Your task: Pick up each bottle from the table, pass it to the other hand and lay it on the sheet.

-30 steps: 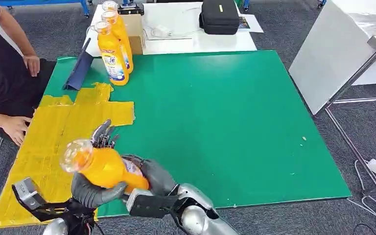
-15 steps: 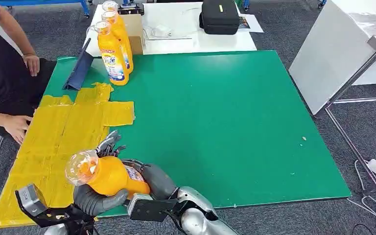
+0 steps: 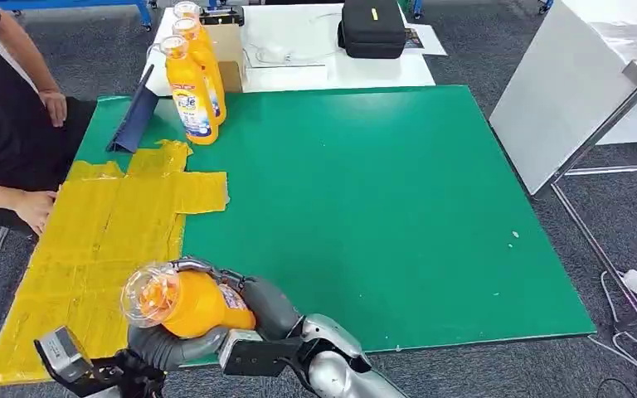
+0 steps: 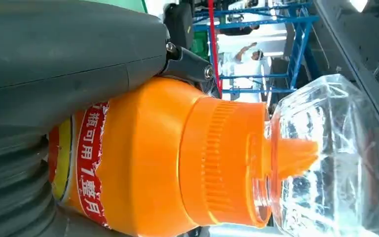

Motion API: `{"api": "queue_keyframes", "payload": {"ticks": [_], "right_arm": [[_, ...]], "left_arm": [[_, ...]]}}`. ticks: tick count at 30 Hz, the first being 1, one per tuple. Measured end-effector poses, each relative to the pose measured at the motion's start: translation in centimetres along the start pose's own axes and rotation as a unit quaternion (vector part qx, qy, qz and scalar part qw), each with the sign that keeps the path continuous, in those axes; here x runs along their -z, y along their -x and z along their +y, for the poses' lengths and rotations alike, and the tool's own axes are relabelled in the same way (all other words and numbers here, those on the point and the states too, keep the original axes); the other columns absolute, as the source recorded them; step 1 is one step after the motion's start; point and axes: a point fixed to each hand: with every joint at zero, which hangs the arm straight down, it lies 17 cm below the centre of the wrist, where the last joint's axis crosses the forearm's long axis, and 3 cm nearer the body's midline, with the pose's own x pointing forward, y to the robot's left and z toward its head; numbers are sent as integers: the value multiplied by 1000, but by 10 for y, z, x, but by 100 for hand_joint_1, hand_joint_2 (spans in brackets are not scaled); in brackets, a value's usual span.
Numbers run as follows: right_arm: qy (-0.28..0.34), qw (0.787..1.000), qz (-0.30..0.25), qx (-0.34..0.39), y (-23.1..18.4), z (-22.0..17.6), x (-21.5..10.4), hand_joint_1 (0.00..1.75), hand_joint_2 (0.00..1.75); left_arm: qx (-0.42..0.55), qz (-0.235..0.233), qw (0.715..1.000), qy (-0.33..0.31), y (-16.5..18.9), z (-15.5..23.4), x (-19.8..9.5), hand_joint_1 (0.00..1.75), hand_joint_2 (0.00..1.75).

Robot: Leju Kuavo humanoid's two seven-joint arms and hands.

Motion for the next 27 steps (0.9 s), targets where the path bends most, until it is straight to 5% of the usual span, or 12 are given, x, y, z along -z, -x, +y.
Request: {"api": "queue_keyframes", "payload": {"ticks": [7,15,16,23,25,27], "right_arm": [[52,998,11,-26,-1,-42,-1,0,175],[82,996,11,-35,1,-74,-8,0,175],[84,996,11,-35,1,-76,-9,0,0],[97,994,2,-55,-4,-95,-10,0,0],[99,993,-9,-58,-11,-101,-10,0,0],[100,993,-22,-56,-20,-104,-10,0,0]], "left_arm": [[128,-3,992,-9,-2,3,3,175,175],[154,-13,988,-17,-9,10,5,175,175],[154,-13,988,-18,-9,10,5,175,175],[355,-15,932,-73,-13,47,15,175,175],[460,-11,883,-95,-17,68,24,175,175],[594,8,798,-104,-11,87,29,175,175]]}}
